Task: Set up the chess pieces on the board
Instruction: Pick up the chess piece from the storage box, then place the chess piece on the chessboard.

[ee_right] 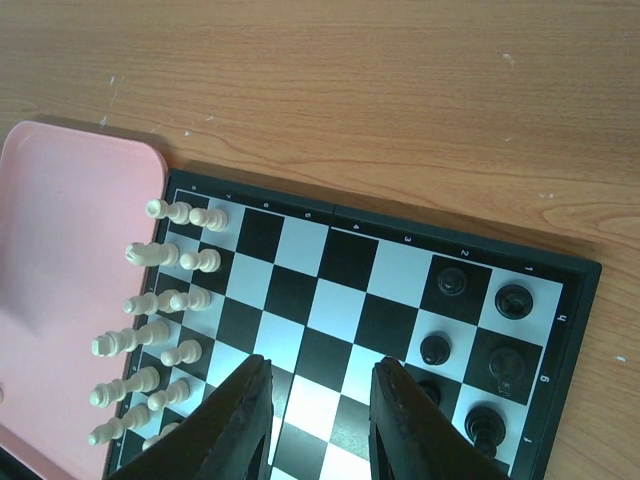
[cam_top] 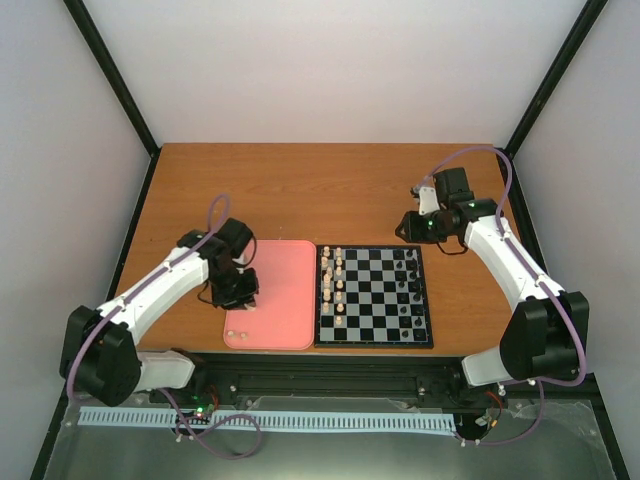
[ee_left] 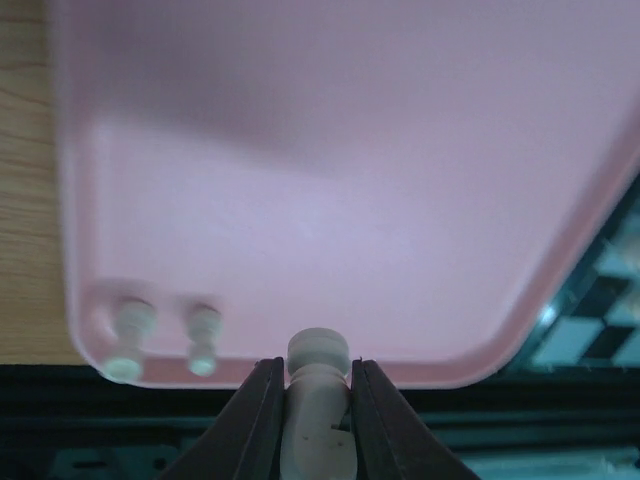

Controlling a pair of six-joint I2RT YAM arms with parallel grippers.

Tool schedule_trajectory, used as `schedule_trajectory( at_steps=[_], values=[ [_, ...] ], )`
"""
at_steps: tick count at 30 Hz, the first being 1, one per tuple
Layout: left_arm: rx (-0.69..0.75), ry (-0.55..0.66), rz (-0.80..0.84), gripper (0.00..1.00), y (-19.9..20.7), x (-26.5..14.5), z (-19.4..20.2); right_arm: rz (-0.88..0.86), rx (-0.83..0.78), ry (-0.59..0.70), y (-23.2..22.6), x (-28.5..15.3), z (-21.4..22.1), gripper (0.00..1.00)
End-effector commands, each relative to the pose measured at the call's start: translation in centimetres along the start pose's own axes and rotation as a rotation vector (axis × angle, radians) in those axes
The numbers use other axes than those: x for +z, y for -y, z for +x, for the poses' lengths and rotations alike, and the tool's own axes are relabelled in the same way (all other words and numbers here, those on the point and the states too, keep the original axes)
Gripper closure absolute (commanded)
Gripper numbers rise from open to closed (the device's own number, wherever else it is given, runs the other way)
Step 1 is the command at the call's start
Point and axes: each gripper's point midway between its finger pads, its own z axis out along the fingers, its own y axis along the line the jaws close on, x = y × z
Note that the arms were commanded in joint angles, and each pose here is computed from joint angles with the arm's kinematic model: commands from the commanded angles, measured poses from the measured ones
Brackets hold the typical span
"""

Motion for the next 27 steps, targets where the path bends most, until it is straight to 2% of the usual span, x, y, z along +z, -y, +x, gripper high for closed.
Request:
schedule_trajectory(
  at_steps=[1, 10, 16, 25, 27],
  values=[
    [0.083, -0.044, 0.014, 0.84, 3.7, -1.3, 2.5, -0.013, -0.003, 0.038, 0.3, -0.4, -0.7, 0.71],
    [0.244, -0.084, -0.017, 0.84, 11.2, 1.1, 4.8, -0.015, 0.036, 0.050, 1.9, -0.4, -1.2, 0.71],
    [0.329, -0.130, -0.027, 0.85, 14.7, 3.2, 6.6, 0.066, 0.080, 0.111, 4.5, -1.1, -2.4, 0.67],
    [0.356, -0.156, -0.028, 0.86, 17.1, 5.0, 7.5, 0.097, 0.160, 0.157, 7.4, -1.2, -3.5, 0.36],
    [0.356, -0.161, -0.030, 0.86, 17.3, 5.4, 7.7, 0.100, 0.177, 0.168, 7.8, -1.4, -3.8, 0.16]
  ],
)
